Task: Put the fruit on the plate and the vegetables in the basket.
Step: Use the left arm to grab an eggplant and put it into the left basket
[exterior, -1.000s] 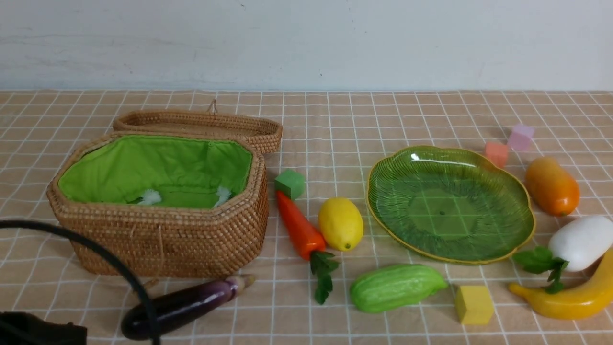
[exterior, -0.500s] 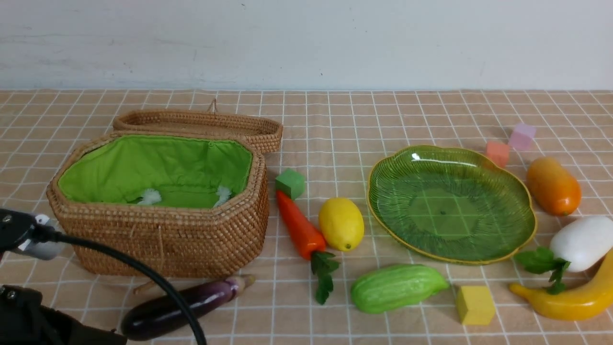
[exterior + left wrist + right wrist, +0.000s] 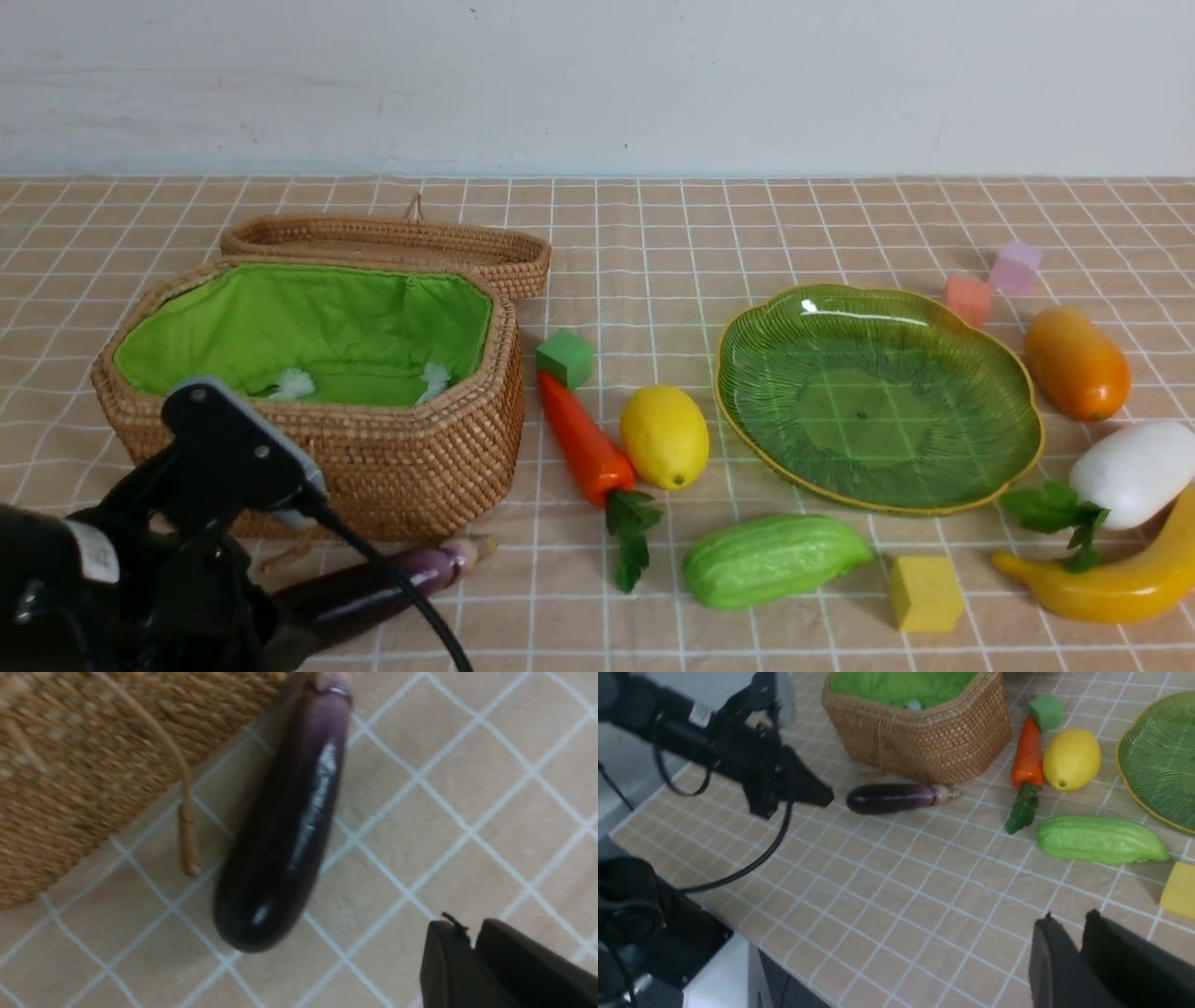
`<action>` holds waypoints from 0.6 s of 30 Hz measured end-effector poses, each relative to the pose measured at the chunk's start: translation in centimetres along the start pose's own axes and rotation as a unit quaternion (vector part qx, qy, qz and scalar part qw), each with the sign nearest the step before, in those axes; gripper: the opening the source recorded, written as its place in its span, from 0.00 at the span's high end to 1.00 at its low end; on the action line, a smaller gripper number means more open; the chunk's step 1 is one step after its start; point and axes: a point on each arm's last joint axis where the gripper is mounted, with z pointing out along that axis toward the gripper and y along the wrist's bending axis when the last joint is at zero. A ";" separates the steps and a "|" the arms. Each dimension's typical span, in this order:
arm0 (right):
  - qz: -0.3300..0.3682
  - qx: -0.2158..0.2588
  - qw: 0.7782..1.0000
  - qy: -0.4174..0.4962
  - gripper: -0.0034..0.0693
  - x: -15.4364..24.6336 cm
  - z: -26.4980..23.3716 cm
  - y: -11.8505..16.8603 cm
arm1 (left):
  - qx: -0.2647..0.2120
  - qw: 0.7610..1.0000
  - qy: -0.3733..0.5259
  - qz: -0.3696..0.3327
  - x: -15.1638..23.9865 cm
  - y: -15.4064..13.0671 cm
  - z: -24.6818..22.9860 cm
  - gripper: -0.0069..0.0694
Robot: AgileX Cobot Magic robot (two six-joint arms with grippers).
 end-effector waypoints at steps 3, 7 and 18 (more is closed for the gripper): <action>-0.019 0.001 1.000 0.007 0.79 0.0 -0.2 0.1 | -0.023 0.999 0.010 0.022 -0.5 1.0 2.8 0.53; -0.021 0.000 1.000 0.018 0.79 0.2 -0.1 0.1 | -0.041 0.998 0.017 0.050 -0.8 1.8 5.6 0.30; -0.021 -0.004 1.000 0.022 0.79 0.3 -0.1 0.1 | -0.050 0.986 0.054 0.150 -0.3 2.6 10.7 0.38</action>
